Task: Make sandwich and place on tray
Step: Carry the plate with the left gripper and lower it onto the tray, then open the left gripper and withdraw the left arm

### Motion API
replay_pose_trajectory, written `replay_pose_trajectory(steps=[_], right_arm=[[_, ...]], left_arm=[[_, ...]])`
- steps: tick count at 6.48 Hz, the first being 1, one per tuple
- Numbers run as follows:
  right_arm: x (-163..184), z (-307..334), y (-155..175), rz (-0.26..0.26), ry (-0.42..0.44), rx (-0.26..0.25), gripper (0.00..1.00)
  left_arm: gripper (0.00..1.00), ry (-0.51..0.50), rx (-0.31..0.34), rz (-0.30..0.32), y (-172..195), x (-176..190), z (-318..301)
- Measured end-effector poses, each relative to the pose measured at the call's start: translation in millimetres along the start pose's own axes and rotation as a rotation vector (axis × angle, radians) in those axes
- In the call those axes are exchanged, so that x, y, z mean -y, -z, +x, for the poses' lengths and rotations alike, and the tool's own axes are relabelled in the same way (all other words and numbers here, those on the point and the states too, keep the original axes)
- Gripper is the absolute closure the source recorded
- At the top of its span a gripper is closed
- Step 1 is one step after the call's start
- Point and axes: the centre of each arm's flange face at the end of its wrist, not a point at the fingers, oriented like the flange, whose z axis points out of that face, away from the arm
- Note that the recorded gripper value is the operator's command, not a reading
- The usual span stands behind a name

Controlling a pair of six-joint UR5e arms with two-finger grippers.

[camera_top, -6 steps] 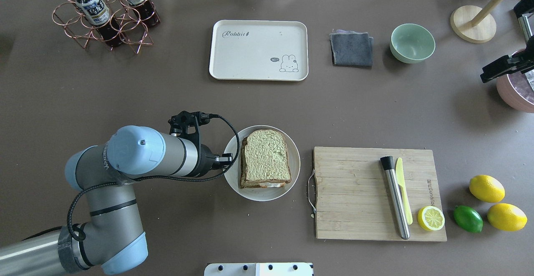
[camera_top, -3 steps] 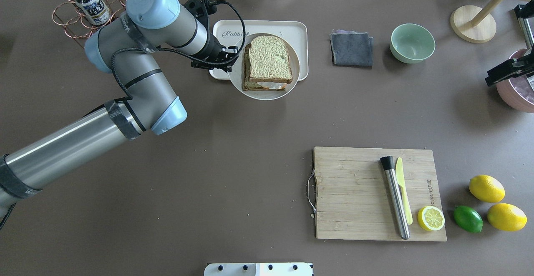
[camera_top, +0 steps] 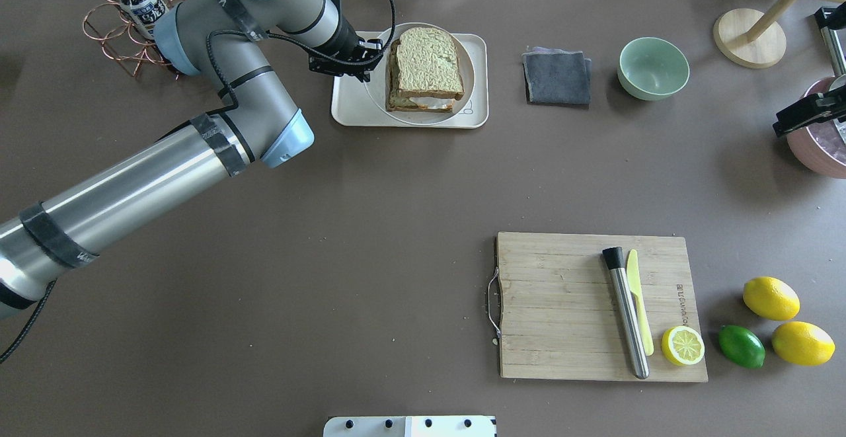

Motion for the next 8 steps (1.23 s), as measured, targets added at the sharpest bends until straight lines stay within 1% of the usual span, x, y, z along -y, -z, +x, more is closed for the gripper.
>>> replay_pose_trajectory(steps=[1, 2, 3, 4, 6, 7, 8], right_arm=[[1, 2, -1, -0.002, 0.002, -0.001, 0.00], [1, 3, -1, -0.002, 0.006, -0.002, 0.00], [1, 4, -1, -0.002, 0.007, -0.003, 0.00], [1, 5, -2, -0.004, 0.007, -0.004, 0.00], [1, 7, -5, -0.008, 0.003, -0.007, 0.00], [0, 8, -5, -0.010, 0.001, -0.008, 0.00], [0, 9, -6, -0.012, -0.001, -0.008, 0.00]], left_arm=[[1.00, -0.018, 0.008, 0.002, -7, 8, -2], [1.00, -0.032, 0.000, 0.003, -9, 8, 7], [0.08, -0.047, -0.015, 0.002, -10, 3, 19], [0.02, -0.060, -0.023, 0.003, -11, 0, 24], [0.02, -0.109, -0.036, 0.020, -7, 2, 16], [0.02, -0.120, -0.048, 0.034, 2, 0, 3], [0.02, -0.130, -0.070, 0.050, 17, -11, -13]])
